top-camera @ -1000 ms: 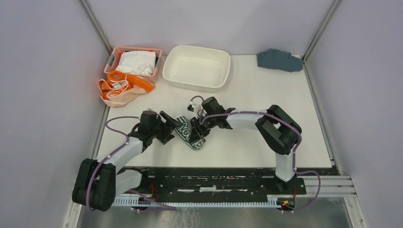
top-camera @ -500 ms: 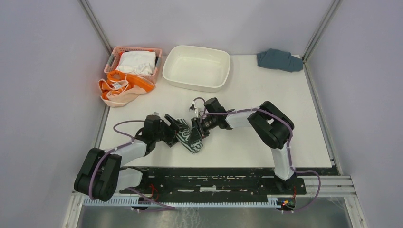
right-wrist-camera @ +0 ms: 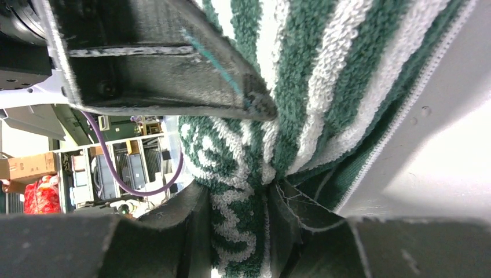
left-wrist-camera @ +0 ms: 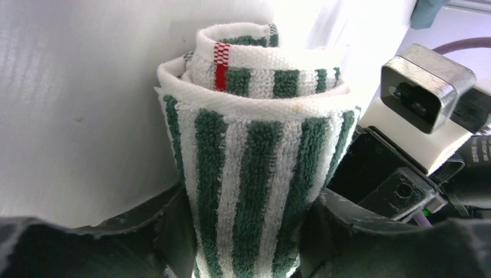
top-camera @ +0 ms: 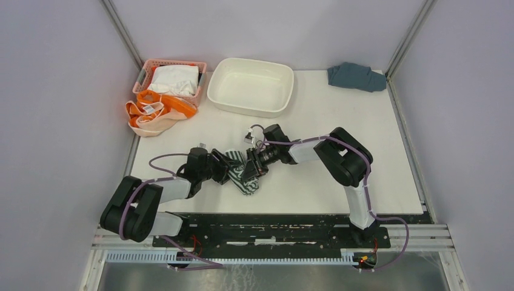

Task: Roll the towels
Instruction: Pick up the towel at the center of the board.

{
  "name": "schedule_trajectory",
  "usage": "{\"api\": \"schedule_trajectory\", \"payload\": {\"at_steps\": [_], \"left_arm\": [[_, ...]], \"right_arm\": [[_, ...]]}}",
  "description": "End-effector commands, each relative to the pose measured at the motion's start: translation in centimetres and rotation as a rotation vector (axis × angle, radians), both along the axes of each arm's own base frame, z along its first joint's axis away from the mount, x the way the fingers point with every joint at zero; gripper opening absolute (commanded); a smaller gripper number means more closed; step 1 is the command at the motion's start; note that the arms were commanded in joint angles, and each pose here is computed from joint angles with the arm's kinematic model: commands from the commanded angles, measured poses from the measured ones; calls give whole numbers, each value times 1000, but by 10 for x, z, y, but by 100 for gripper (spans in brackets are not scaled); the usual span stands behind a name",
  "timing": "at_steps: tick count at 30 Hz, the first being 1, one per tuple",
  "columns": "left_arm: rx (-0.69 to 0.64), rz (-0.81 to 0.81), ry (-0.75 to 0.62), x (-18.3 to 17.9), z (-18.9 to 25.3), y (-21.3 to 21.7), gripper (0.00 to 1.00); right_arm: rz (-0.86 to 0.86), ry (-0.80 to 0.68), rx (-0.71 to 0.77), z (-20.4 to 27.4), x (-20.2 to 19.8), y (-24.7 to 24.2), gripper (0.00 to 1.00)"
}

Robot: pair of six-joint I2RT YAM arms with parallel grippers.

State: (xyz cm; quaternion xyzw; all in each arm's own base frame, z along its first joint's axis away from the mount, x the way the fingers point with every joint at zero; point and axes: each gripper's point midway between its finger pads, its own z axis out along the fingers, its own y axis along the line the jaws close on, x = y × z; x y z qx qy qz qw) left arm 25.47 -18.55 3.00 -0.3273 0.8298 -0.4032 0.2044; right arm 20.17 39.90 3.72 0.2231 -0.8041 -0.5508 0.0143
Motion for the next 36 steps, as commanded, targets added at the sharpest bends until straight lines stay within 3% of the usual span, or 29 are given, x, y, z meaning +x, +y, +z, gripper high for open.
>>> {"api": "schedule_trajectory", "payload": {"at_steps": [1, 4, 11, 19, 24, 31, 36], "left_arm": [[140, 13, 195, -30, -42, 14, 54], [242, 20, 203, -23, -41, 26, 48], [369, 4, 175, -2, -28, 35, 47], [489, -47, 168, 11, -23, 44, 49], [532, -82, 151, 23, -16, 47, 46], [515, -150, 76, 48, 5, 43, 38], [451, -175, -47, 84, 45, 48, 28]], "right_arm": [[-75, 21, -247, -55, -13, -25, 37], [-80, -59, -278, -40, -7, -31, 47], [-138, -355, -342, 21, 28, -50, 62], [-406, -649, -528, 79, 106, -106, 73], [-583, -680, -579, 93, 130, -136, 76], [-650, -649, -575, 88, 129, -151, 78], [-695, -651, -557, 93, 126, -161, 79]]}}
